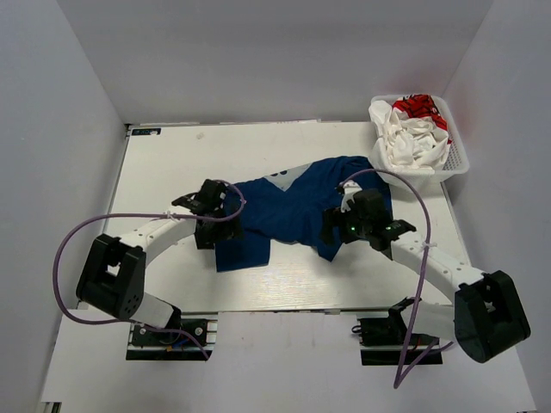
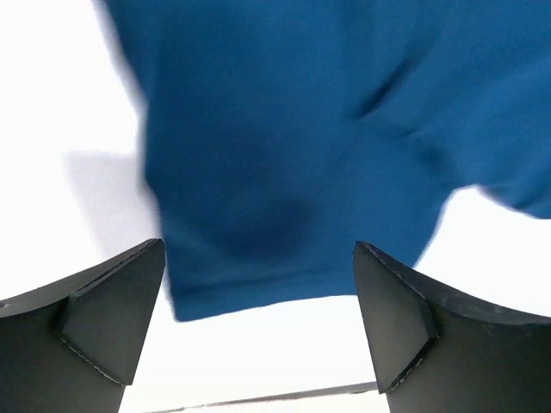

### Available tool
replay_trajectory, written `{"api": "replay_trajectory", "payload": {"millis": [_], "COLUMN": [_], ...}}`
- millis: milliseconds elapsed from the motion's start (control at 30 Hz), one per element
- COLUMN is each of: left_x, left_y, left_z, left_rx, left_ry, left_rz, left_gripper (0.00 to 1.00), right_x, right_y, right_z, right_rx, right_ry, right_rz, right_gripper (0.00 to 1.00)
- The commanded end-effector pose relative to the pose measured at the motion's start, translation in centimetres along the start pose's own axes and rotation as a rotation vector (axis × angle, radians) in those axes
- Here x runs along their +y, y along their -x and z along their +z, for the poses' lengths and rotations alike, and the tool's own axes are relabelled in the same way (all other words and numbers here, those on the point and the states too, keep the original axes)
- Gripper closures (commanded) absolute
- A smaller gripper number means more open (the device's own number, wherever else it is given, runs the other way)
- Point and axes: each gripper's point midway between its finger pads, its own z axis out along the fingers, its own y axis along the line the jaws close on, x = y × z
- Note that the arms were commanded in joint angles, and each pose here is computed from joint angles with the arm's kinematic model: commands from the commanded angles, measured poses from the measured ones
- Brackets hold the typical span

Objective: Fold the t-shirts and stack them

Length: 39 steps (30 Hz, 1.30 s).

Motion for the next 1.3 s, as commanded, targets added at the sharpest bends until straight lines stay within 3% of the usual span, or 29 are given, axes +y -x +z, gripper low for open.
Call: {"api": "replay_trajectory", "payload": {"millis": [0, 133, 300, 333, 367, 400, 500, 533, 633, 767, 867, 1000, 1067, 1167, 1267], "left_x": [2.3, 4.2, 3.6, 3.5, 3.2, 3.0, 2.7, 2.1, 1.3, 2.1, 1.9, 1.0, 1.9, 1.9, 2.6], "left_y": [-2.7, -4.8, -4.5, -4.4, -3.9, -3.7, -3.7, -3.3, -1.9, 3.0, 8.5, 16.2, 17.7, 20.5, 21.2], "left_z": [-0.4, 1.0, 2.9, 3.2, 3.4, 3.8, 4.7, 4.8, 5.4, 4.0, -0.2, -10.1, -14.5, -23.2, -30.4], "left_rx": [0.028, 0.078, 0.073, 0.069, 0.058, 0.051, 0.057, 0.045, 0.016, -0.131, -0.325, -0.61, -0.727, -0.929, -1.085], "left_ry": [0.083, 0.167, 0.16, 0.156, 0.147, 0.141, 0.13, 0.115, 0.112, 0.25, 0.331, 0.351, 0.422, 0.39, 0.343], "left_rz": [-0.069, -0.09, -0.091, -0.091, -0.092, -0.092, -0.093, -0.085, -0.077, -0.062, -0.087, -0.202, -0.231, -0.311, -0.355], "left_gripper": [0.0, 0.0, 0.04, 0.06, 0.1, 0.24, 0.5, 0.66, 1.0, 1.0, 1.0, 1.0, 1.0, 1.0, 1.0], "right_x": [2.4, 2.2, 1.4, 1.2, 1.2, 0.6, -0.8, -0.4, 0.6, 0.6, -0.4, -1.3, -2.0, -1.0, -0.3], "right_y": [-0.8, -3.2, -2.9, -3.3, -3.0, -3.0, -1.3, 0.3, 5.4, 13.8, 18.4, 24.3, 26.4, 30.1, 31.8], "right_z": [0.9, 2.8, 4.3, 4.7, 5.0, 5.0, 4.5, 4.3, 2.5, -3.3, -7.8, -15.9, -19.9, -28.0, -31.8], "right_rx": [0.032, 0.154, 0.177, 0.194, 0.18, 0.188, 0.138, 0.097, -0.076, -0.386, -0.566, -0.827, -0.938, -1.145, -1.204], "right_ry": [0.088, 0.027, -0.127, -0.146, -0.15, -0.201, -0.317, -0.314, -0.29, -0.359, -0.447, -0.544, -0.62, -0.62, -0.645], "right_rz": [-0.089, -0.104, -0.11, -0.108, -0.099, -0.096, -0.059, -0.053, -0.034, 0.038, 0.064, 0.113, 0.122, 0.099, 0.015], "right_gripper": [0.11, 0.13, 0.16, 0.19, 0.33, 0.47, 0.91, 0.93, 0.96, 1.0, 1.0, 1.0, 1.0, 1.0, 1.0]}}
